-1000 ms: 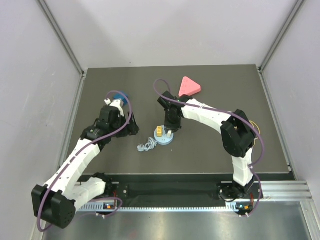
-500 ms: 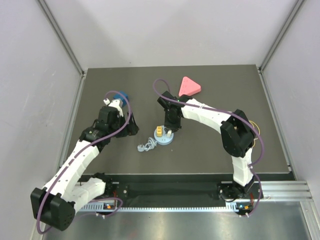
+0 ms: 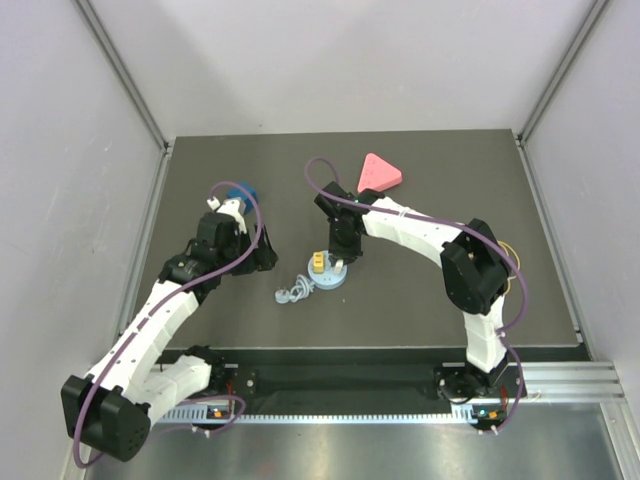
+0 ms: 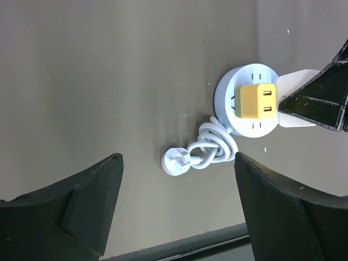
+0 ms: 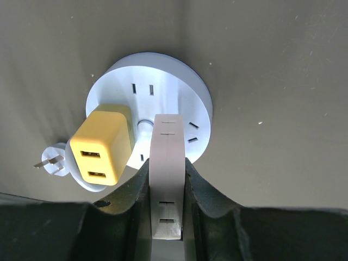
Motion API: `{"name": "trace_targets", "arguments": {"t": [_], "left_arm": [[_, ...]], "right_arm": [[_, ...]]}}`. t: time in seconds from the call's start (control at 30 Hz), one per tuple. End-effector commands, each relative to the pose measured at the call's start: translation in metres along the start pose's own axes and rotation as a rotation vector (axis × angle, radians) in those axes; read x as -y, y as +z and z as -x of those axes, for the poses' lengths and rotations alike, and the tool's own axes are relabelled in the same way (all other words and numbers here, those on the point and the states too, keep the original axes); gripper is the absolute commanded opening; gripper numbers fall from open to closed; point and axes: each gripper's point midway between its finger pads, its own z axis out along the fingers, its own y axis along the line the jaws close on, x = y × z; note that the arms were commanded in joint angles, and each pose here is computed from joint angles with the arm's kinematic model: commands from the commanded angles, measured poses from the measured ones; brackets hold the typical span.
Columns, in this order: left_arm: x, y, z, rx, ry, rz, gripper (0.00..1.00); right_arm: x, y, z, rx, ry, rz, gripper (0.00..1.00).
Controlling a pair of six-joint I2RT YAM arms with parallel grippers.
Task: Insert the plug
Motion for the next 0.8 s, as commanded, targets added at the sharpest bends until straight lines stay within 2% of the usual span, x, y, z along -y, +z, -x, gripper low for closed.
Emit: {"name": "trace_targets", "arguments": {"t": [0.0,0.77], "left_arm": [[0.005,-0.007,0.011,0.046,0.018,-0.024,0.88],[0.003,-0.008,0.012,0.055,0.017,-0.017,0.88]], "right_arm": [[-0.007,-0.012,0.021,0.077,-0.005,0.023,0.0],[-0.015,-0.026,0.03,0.096,-0.014,0.067,0.0]]}}
